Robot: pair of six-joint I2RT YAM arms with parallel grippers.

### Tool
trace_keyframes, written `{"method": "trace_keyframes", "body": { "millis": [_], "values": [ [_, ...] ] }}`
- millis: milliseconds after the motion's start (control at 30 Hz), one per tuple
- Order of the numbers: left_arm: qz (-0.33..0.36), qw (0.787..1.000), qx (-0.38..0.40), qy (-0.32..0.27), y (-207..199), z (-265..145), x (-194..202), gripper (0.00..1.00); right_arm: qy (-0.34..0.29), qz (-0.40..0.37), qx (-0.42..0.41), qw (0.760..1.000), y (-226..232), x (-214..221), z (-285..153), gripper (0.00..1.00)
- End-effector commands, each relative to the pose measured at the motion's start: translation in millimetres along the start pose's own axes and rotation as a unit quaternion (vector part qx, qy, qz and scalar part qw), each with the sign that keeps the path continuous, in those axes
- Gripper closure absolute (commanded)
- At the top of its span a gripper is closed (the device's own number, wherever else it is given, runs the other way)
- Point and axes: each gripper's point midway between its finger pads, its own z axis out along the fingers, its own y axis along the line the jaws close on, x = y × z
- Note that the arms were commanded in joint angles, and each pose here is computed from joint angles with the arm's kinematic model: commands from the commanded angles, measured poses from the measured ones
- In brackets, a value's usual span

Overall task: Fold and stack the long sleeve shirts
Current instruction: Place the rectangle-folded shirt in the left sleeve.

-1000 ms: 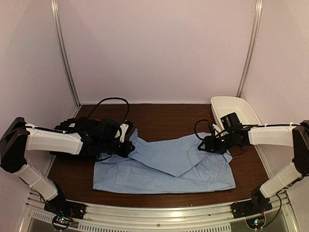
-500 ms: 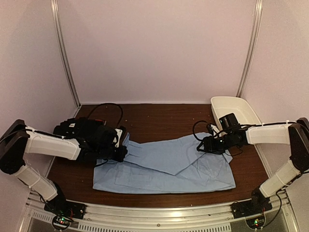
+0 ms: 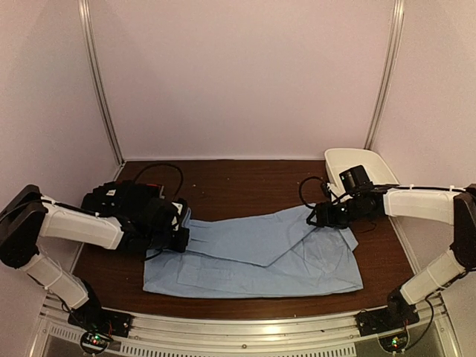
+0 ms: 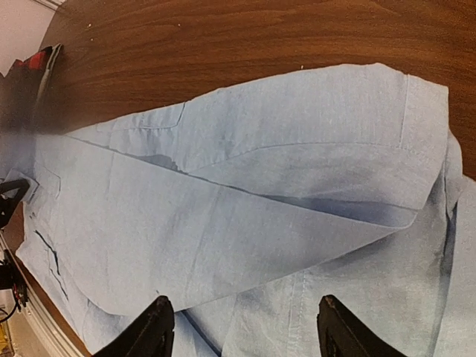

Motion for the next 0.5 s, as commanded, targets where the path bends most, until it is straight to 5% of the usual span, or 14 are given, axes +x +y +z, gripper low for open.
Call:
{"method": "trace_keyframes", "body": {
  "millis": [0, 100, 233, 467],
  "values": [
    [-0.023, 0.999, -0.027, -0.004, 14, 3, 6, 1.00, -0.013, -0.011, 0.030, 0.999, -5, -9, -9, 0.33],
    [-0.025, 0.999, -0.021, 0.003, 13, 5, 12, 0.99, -0.011, -0.010, 0.032, 0.999, -7, -8, -8, 0.33],
    [-0.028, 1.000, -0.007, 0.008, 9, 7, 17, 0.85, -0.007, -0.009, 0.045, 0.999, -12, -6, -8, 0.33],
    [-0.053, 0.998, -0.015, -0.009, 16, -8, 13, 0.43, 0.015, 0.008, 0.096, 0.995, -30, 16, -21, 0.33]
  ]
}}
